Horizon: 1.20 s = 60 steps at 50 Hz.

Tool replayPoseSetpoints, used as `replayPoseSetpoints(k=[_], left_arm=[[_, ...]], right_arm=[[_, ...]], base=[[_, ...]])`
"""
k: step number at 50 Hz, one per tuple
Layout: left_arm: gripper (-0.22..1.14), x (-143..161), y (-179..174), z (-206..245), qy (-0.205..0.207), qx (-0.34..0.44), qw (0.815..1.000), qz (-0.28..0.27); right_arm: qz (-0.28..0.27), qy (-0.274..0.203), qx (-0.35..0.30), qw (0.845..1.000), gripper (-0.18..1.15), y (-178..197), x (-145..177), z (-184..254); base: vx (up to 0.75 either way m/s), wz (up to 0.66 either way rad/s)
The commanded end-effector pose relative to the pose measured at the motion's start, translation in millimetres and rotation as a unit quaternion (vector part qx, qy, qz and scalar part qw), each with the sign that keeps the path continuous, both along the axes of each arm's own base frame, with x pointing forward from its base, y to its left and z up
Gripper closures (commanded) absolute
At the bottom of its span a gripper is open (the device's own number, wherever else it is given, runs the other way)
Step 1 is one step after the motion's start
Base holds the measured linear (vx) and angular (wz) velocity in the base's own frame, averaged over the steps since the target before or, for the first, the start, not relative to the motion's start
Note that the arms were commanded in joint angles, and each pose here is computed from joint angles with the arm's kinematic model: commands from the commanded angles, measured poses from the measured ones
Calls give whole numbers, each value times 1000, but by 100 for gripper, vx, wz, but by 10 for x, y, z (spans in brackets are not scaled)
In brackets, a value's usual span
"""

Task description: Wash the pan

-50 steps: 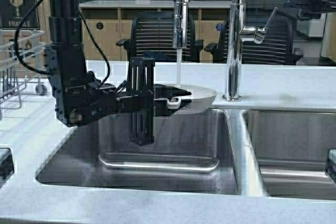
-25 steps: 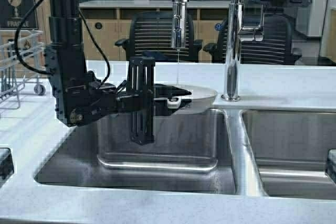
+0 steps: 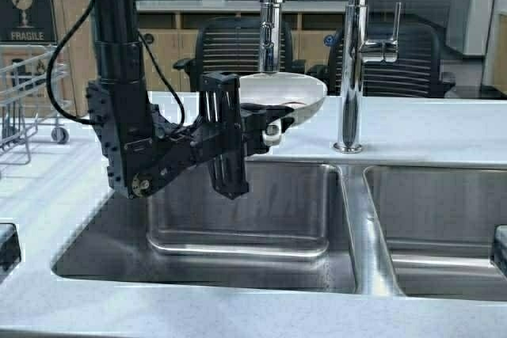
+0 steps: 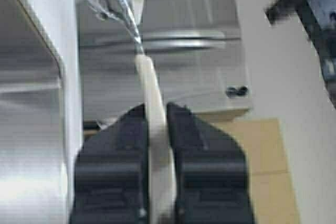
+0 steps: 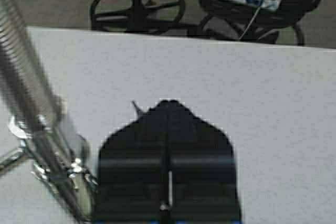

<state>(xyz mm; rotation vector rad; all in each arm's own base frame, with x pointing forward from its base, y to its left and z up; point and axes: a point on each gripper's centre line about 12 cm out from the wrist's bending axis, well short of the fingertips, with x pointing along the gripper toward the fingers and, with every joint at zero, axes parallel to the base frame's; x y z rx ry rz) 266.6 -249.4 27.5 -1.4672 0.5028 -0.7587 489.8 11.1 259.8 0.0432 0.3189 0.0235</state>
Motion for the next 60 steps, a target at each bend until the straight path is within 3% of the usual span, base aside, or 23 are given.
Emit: replayPoseSetpoints(k=[1,7,13,20,24,29,34,46,60], left_arm=[[89,22,93,109,14,33,999,38],[89,-58,216,27,72,97,991,53],[89,-185,272,-22,116,146,982,33],[89,-347,306,-14,135,157,978,-2],[89,-386,300,11,123,142,982,-14],[89,-422,272,132,54,85,994,-31],[89,-456,303,135,20,48,998,-30],[89,-588,487,23,36,106,994,-8],[89,-570,574,74,66,258,964,9]], right_arm=[[-14,-44,2,999,92,-155,-236,303],[-16,-46,3,999,92,-182,-424,258],[-16,-39,4,999,92,-178,-557,196],[-17,-26,7,1000,92,-174,-744,109],[-17,-21,8,1000,92,-172,-852,82],[-17,-19,7,1000,92,-169,-970,66],[-16,-16,5,1000,92,-167,-1057,50],[-17,-17,5,1000,92,-163,-1259,55],[-18,-11,10,1000,92,-161,-1342,0]], base=[[0,0],[0,0],[0,0],[0,0],[0,0],[0,0],[0,0],[0,0],[0,0]])
